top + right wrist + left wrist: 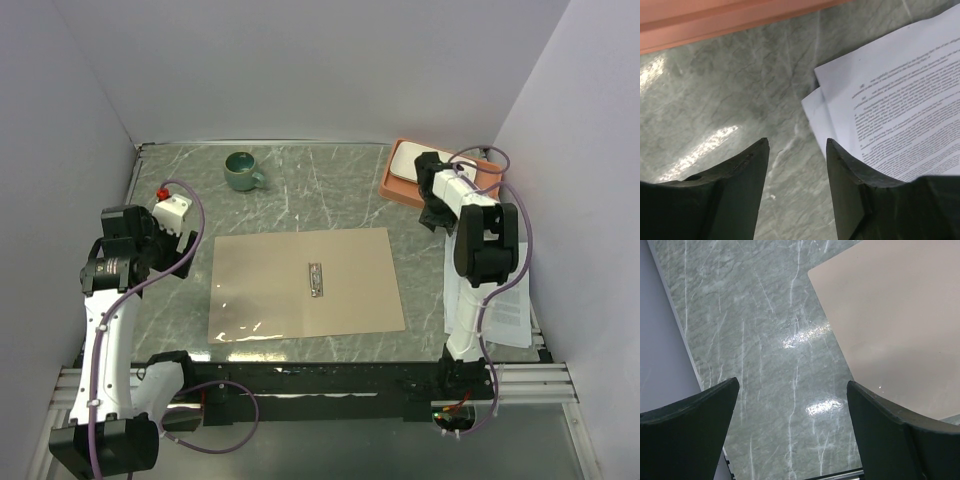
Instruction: Put the files into the folder
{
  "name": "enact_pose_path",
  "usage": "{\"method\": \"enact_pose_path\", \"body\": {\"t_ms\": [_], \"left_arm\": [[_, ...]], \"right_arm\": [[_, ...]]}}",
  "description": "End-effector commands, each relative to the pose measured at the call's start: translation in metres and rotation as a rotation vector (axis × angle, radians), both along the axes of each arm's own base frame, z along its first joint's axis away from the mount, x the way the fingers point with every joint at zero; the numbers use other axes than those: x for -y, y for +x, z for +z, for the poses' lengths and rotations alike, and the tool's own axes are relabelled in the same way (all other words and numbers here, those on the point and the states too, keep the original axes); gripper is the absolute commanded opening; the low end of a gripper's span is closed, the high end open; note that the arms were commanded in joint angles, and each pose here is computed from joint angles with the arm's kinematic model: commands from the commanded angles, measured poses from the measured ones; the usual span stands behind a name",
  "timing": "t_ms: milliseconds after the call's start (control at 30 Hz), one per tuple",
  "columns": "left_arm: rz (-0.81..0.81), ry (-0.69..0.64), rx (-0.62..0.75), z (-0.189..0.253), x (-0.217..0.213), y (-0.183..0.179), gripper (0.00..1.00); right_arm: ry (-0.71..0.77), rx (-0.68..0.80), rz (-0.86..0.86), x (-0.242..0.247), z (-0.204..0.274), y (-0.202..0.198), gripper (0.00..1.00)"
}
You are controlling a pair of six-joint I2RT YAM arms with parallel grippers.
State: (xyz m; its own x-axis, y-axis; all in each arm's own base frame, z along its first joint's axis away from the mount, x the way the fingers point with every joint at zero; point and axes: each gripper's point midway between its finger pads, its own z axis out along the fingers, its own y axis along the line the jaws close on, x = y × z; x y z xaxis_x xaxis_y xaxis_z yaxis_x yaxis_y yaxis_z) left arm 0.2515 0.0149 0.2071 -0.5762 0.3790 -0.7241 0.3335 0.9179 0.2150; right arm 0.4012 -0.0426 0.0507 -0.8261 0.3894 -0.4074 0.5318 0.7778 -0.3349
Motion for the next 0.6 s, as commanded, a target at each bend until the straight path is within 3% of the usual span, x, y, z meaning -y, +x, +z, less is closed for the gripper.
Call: {"method": "enact_pose_path", "body": {"t_ms": [0, 567], "left_arm": [[-0.016, 0.012, 0.028, 0.003, 0.001, 0.001, 0.96], [-0.013, 0.029, 0.042, 0.012, -0.002, 0.002, 0.96]], "right_arm": [[-0.018, 0.060, 0.011, 0.020, 0.015, 0.012, 0.59], [0.064, 0.015, -0.016, 0.046, -0.020, 0.005, 0.54]]}}
